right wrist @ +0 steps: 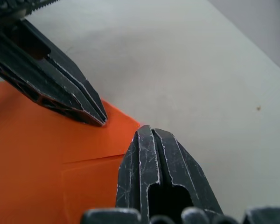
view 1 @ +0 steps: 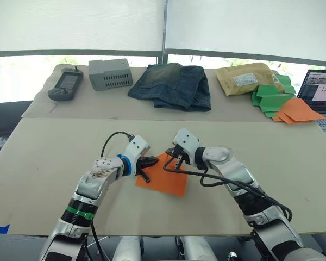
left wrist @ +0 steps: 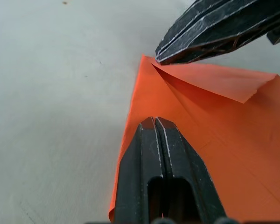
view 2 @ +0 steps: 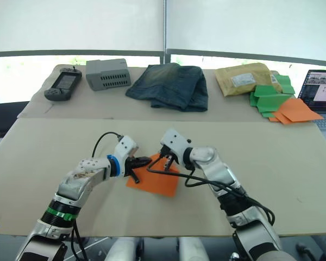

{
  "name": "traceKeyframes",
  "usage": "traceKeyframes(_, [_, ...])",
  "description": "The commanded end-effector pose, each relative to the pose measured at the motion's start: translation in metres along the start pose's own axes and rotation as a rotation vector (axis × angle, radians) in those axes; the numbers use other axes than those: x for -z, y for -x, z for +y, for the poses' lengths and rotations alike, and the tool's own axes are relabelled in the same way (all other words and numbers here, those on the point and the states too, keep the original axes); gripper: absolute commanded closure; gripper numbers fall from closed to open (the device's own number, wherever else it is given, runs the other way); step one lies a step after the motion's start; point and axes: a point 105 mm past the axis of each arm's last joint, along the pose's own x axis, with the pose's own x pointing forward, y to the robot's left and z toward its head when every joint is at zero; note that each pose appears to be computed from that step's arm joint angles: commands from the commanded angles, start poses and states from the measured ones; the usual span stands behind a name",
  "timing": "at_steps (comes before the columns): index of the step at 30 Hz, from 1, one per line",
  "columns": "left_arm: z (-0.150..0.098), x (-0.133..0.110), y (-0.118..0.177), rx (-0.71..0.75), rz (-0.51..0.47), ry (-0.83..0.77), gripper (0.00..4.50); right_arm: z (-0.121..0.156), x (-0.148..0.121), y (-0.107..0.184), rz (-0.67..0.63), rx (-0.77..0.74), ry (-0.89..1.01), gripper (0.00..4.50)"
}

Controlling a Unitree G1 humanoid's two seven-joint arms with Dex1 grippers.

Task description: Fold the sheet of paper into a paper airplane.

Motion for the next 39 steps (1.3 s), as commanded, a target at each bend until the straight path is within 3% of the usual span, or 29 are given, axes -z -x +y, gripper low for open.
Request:
traceKeyframes(1, [-0.001, 0.003, -0.002, 0.004, 0.012, 0.024, 4.45, -0.003, -0.001, -0.004, -0.027, 0.009, 0.022, 4.5])
traceKeyframes(12, [0.006, -0.024, 0.007, 0.003, -0.067, 0.044, 4.45, -0.005, 0.021, -0.02, 0.033, 0.013, -0.016, 4.5])
traceKeyframes(24, [0.005, -0.006, 0.008, -0.01, -0.034, 0.061, 4.45, 0.0, 0.023, -0.027, 0.044, 0.009, -0.041, 4.5])
traceKeyframes(39, [0.002, 0.002, -0.001, -0.016, -0.031, 0.068, 4.45, 0.014, 0.001, -0.034, -0.031, -0.047, 0.022, 4.5])
